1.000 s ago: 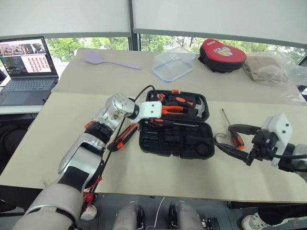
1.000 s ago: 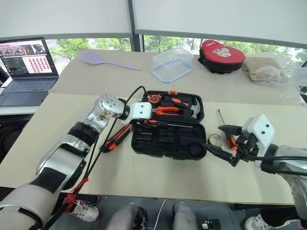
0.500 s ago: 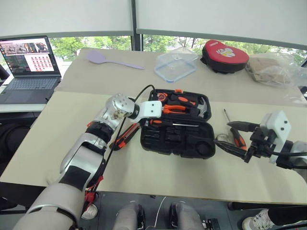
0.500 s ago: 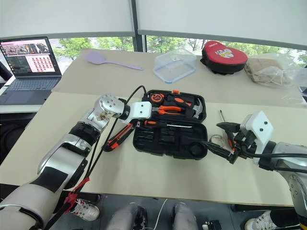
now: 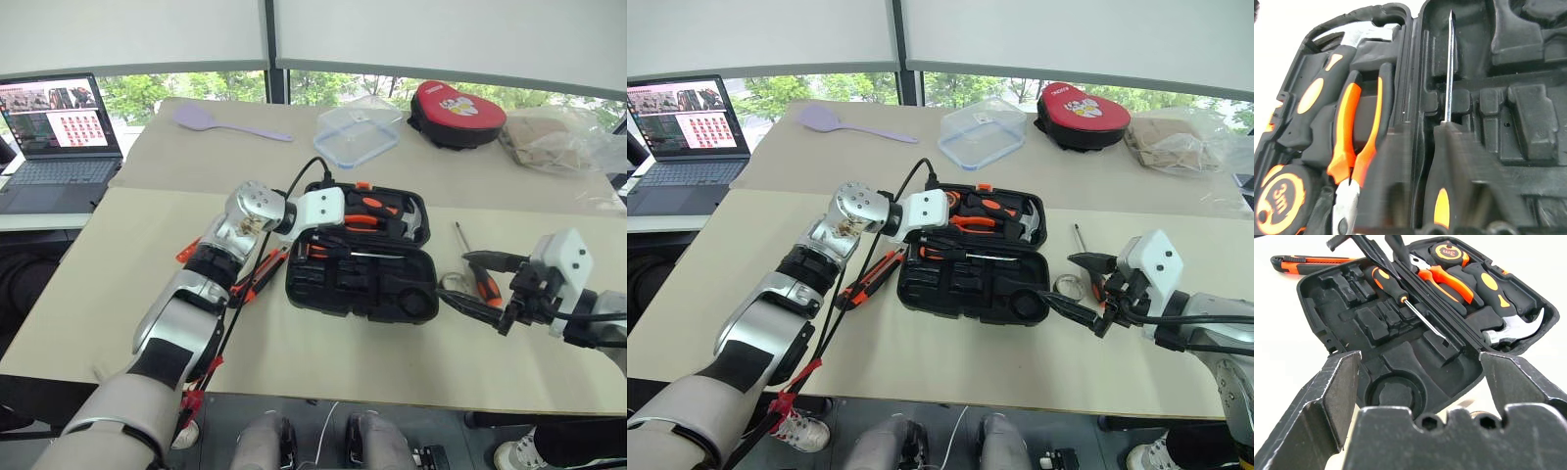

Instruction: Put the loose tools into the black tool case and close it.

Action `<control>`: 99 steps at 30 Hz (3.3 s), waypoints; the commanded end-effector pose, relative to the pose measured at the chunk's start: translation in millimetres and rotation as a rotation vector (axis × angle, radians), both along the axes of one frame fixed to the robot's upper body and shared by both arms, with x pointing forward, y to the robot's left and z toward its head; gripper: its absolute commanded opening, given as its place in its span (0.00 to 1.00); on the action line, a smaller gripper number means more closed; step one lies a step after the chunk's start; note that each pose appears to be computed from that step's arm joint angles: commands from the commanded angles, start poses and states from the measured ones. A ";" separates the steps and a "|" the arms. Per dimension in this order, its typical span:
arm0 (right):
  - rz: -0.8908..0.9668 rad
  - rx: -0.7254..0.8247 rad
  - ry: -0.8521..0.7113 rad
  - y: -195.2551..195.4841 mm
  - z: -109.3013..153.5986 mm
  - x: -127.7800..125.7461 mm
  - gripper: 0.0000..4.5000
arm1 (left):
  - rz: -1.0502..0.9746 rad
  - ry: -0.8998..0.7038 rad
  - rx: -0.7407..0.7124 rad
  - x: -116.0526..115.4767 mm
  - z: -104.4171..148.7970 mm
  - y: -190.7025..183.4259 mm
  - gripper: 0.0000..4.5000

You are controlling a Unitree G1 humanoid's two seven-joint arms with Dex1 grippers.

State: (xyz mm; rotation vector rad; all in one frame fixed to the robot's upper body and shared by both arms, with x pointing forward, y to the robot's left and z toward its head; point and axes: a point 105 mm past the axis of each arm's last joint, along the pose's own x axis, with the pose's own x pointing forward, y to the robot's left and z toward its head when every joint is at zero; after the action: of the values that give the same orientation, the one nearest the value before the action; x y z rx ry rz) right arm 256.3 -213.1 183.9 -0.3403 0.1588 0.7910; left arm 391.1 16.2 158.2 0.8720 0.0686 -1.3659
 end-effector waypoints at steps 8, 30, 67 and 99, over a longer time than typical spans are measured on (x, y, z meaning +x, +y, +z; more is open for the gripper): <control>0.000 0.007 -0.036 3.3 7.0 -2.2 1.00 | 0.007 -0.026 0.103 3.3 -22.1 -0.1 0.00; -0.012 0.017 -0.037 1.1 7.8 -1.4 1.00 | -0.049 -0.033 -0.096 0.4 30.6 -11.5 0.00; -0.475 0.047 0.091 -103.4 -13.3 -38.9 1.00 | -0.007 0.410 -0.443 -85.1 81.1 99.4 0.88; -0.473 0.123 0.050 -104.7 -42.7 54.3 0.23 | 0.116 0.388 -0.318 -131.5 56.7 112.4 1.00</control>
State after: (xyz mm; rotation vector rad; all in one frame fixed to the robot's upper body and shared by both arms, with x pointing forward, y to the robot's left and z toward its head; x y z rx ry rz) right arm 310.1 -320.3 102.9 -0.1104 0.3316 0.2881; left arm 262.3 127.9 210.2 0.2877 0.2097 -1.3671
